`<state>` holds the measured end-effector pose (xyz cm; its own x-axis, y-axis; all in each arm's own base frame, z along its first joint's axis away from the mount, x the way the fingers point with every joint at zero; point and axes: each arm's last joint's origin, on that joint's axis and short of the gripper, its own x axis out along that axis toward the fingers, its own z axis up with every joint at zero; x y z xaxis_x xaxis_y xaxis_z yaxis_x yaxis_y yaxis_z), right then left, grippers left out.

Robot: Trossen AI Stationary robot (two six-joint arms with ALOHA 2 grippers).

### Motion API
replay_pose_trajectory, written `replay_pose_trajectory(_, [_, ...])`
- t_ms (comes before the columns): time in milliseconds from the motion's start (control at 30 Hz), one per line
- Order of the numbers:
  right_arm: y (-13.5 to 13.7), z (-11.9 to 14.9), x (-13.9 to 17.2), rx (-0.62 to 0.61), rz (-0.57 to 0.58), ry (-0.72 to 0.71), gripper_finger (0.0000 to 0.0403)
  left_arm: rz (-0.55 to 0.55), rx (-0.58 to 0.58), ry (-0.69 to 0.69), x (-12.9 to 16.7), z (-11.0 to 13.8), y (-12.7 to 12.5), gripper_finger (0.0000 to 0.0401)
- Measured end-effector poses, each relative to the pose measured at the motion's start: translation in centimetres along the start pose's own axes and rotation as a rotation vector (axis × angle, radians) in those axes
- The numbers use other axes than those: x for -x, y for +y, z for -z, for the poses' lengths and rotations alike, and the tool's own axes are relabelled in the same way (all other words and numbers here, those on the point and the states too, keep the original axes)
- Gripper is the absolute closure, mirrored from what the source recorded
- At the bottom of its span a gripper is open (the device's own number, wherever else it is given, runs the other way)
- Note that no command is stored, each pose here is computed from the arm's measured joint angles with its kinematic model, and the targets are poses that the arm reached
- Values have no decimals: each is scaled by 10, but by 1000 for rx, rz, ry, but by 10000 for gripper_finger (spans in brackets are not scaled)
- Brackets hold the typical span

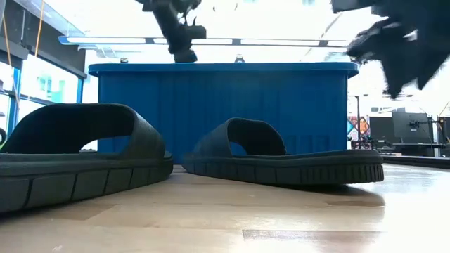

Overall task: Pick and place slides into bin
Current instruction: Put the pink slipper into the blue basket

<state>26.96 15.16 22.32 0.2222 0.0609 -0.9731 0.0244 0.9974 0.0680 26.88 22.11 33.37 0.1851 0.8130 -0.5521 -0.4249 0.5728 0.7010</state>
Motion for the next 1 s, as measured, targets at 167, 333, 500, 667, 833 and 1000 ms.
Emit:
replay_pose_trajectory(167, [3,17,19,-109,101,167,263,50,-9,-134,35,-29,-8,245])
replay_pose_trajectory(333, [14,34,13,-84,39,278,263,85,-45,-223,59,-45,-22,245])
replay_pose_trajectory(500, [19,53,7,-108,95,352,263,81,-121,-221,68,-47,-32,245])
replay_pose_trajectory(667, [24,58,6,-160,73,381,263,102,-118,-176,69,-43,-36,245])
replay_pose_trajectory(833, [30,61,4,-247,72,380,263,103,-100,-176,69,-43,-36,245])
replay_pose_trajectory(1000, [40,67,-6,-316,121,399,263,85,-71,-217,69,-47,-33,245])
